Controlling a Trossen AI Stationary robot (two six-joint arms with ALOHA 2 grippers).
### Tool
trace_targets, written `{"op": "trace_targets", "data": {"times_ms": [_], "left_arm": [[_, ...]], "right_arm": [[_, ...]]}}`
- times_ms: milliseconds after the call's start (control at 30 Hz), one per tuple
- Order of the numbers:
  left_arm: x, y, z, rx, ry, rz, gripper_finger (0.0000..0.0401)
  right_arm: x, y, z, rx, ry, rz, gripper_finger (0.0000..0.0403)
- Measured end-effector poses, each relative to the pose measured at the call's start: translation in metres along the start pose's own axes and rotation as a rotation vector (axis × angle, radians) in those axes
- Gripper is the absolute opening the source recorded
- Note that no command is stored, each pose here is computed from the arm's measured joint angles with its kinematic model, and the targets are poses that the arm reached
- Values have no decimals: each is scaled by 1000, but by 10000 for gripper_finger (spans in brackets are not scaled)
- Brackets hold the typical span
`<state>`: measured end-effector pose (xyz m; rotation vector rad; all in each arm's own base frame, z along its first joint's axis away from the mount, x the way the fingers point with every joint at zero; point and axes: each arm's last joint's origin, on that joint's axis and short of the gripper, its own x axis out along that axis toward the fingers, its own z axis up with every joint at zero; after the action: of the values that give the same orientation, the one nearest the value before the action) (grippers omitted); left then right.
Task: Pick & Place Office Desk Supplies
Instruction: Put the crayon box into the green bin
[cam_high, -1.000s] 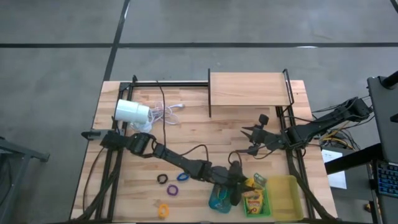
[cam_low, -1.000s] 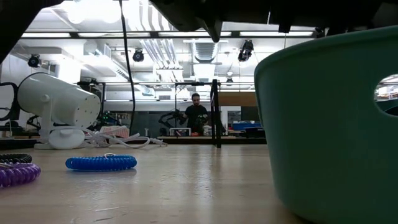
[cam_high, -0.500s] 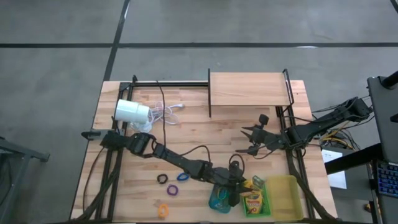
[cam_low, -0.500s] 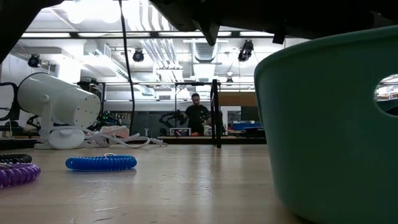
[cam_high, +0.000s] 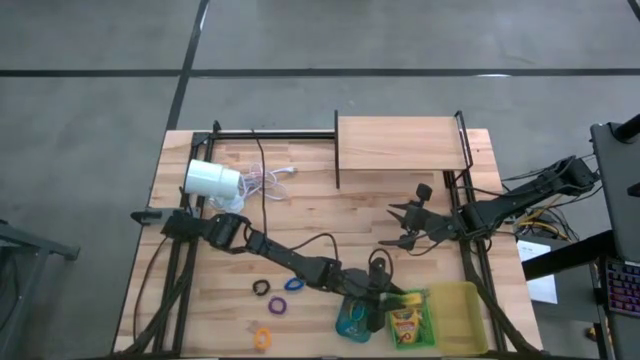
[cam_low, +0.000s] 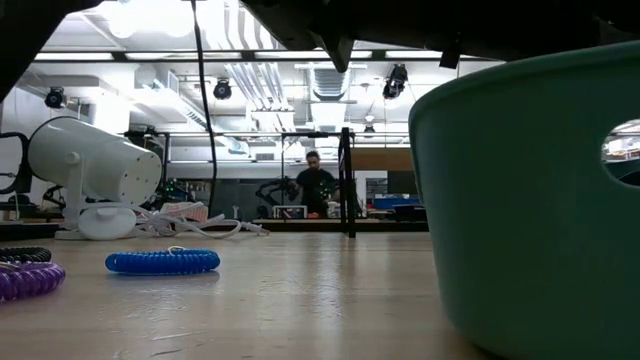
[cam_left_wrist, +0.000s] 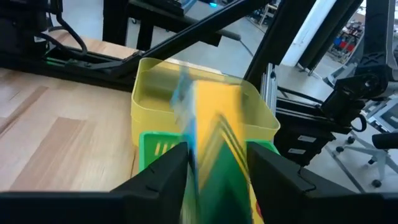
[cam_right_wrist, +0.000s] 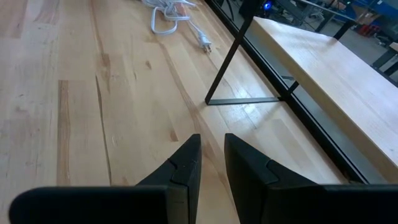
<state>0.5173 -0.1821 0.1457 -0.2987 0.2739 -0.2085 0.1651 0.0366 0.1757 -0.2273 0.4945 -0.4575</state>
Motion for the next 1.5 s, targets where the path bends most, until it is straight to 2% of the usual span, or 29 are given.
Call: {"op": "trace_targets", "data": {"times_ms": [367,700,800,1500], "left_arm": [[0,-4,5,48,-12,-34,195],[-1,-20,2,75,5,-118,193],[-1,-22,3,114,-17,-132,193],[-2,-23,5,124,-36,-136,193]], "right_arm": [[0,0,0,0,0,0,68],[0,0,0,0,0,0,68],[0,0,0,0,0,0,68],[0,0,0,0,0,0,68]]}}
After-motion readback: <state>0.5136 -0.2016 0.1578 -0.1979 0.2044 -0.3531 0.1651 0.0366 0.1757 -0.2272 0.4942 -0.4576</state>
